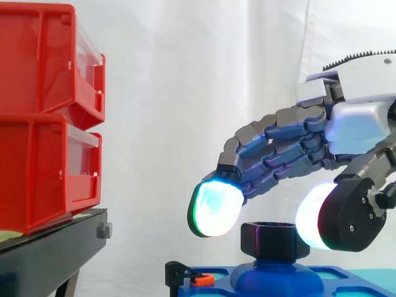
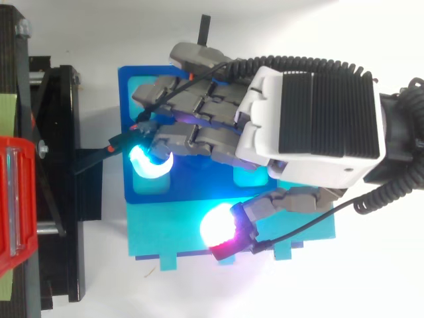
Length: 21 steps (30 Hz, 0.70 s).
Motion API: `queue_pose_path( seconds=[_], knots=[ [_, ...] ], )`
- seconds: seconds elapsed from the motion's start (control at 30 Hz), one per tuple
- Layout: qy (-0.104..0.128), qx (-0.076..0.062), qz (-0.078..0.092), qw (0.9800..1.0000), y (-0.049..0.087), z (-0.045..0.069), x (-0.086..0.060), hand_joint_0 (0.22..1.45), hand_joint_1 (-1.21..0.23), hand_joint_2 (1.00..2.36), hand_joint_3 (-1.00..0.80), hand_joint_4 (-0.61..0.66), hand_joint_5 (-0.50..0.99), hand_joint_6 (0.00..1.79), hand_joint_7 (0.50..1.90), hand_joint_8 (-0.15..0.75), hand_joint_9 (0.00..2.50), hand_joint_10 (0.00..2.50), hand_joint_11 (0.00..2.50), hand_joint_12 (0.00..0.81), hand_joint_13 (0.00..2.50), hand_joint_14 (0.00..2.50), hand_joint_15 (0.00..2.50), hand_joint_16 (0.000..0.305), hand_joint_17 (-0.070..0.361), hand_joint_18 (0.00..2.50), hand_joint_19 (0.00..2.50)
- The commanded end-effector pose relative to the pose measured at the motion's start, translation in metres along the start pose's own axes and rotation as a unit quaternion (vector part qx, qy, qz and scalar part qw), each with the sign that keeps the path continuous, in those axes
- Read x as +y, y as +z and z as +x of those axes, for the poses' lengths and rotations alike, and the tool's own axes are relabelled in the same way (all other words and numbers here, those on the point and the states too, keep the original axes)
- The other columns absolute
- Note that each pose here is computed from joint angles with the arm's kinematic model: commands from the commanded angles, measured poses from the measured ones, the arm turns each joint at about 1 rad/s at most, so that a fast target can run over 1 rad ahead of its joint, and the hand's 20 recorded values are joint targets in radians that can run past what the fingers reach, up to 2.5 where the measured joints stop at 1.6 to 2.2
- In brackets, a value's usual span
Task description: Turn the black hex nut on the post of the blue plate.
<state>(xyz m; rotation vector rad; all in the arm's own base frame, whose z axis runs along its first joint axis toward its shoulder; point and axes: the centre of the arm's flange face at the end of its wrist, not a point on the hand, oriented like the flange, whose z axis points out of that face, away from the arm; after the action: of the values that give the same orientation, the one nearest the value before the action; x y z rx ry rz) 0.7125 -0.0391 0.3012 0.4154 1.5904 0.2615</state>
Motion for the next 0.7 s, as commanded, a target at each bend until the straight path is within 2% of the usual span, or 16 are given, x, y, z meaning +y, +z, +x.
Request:
queue_pose_path(
  seconds=[0.0, 0.33, 0.67],
  knots=[
    [-0.005, 0.000, 0.001, 1.0000, 0.000, -0.001, -0.003, 0.45, -0.79, 1.00, -0.50, 0.22, -0.23, 0.50, 0.82, 0.304, 0.27, 0.00, 0.00, 0.393, 0.25, 0.00, 0.00, 0.051, 0.115, 0.18, 0.00],
    [-0.011, 0.012, -0.009, 0.9998, -0.001, -0.006, -0.016, 0.44, -0.73, 1.00, -0.50, 0.23, -0.22, 0.50, 0.82, 0.309, 0.27, 0.00, 0.00, 0.398, 0.24, 0.00, 0.00, 0.052, 0.117, 0.17, 0.00],
    [-0.010, 0.016, -0.014, 0.9997, -0.002, -0.011, -0.028, 0.43, -0.65, 1.00, -0.50, 0.24, -0.22, 0.50, 0.82, 0.317, 0.27, 0.00, 0.00, 0.404, 0.24, 0.00, 0.00, 0.053, 0.120, 0.17, 0.00]
  ],
)
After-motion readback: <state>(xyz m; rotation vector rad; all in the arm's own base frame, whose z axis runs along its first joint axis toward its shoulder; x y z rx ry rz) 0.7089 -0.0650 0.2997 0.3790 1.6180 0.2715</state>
